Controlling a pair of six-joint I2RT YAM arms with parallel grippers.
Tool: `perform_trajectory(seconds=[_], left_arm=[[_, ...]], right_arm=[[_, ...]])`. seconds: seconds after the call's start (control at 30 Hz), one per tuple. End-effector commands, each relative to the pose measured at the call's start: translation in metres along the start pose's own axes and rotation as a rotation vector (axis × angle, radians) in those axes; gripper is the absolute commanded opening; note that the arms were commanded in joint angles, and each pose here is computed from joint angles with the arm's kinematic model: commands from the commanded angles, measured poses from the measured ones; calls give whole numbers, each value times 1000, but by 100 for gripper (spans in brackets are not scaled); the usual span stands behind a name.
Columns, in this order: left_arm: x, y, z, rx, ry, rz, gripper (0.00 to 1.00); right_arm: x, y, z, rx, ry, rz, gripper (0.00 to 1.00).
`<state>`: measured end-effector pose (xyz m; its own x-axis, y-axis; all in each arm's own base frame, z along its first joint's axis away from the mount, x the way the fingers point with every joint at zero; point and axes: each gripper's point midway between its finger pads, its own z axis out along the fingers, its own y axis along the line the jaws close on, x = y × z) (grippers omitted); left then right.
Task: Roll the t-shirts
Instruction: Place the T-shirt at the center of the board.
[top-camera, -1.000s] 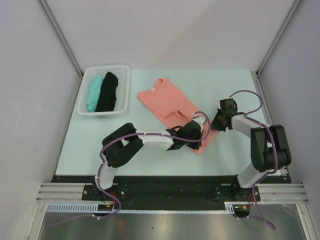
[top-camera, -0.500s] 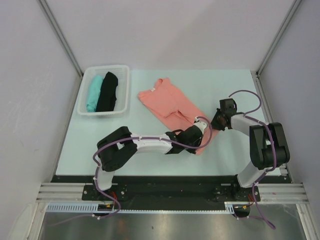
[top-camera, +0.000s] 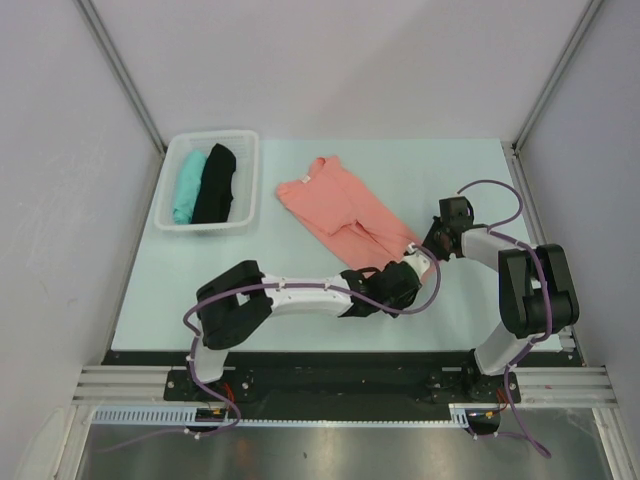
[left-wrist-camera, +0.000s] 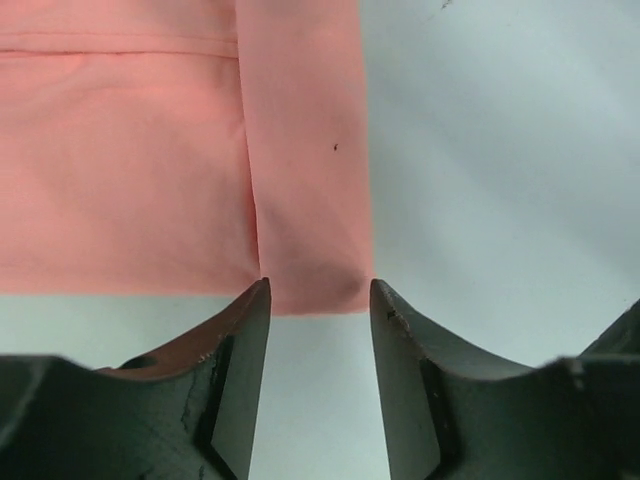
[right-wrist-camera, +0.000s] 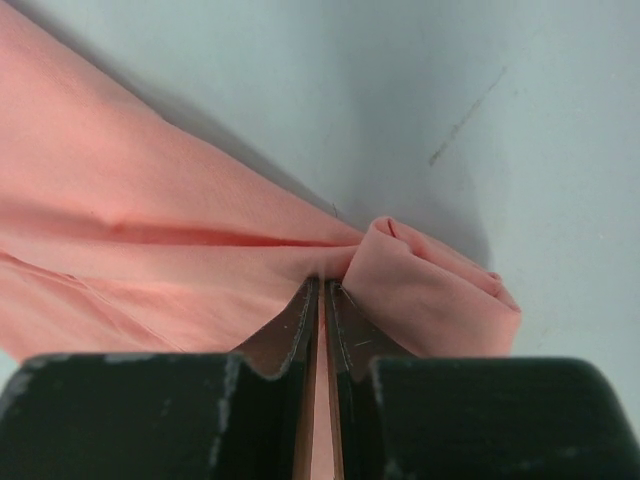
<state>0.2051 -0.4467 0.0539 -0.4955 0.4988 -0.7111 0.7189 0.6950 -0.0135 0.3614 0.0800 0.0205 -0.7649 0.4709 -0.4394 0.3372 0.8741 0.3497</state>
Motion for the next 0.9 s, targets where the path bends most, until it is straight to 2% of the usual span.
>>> perform_trajectory(seconds=[0.0, 0.13, 0.7, 0.83, 0.87], left_arm=[[-42, -7, -16, -23, -94, 62, 51], [-37, -13, -7, -34, -77, 102, 56], [2, -19, 30, -20, 7, 155, 59], [6, -12, 33, -59, 6, 159, 59], [6, -10, 34, -72, 5, 163, 56]], right_arm=[[14, -24, 10, 83, 56, -15, 11], [15, -25, 12, 81, 59, -12, 11], [15, -24, 15, 76, 63, -9, 10], [10, -19, 11, 62, 52, -11, 11], [9, -19, 10, 60, 51, -10, 11]])
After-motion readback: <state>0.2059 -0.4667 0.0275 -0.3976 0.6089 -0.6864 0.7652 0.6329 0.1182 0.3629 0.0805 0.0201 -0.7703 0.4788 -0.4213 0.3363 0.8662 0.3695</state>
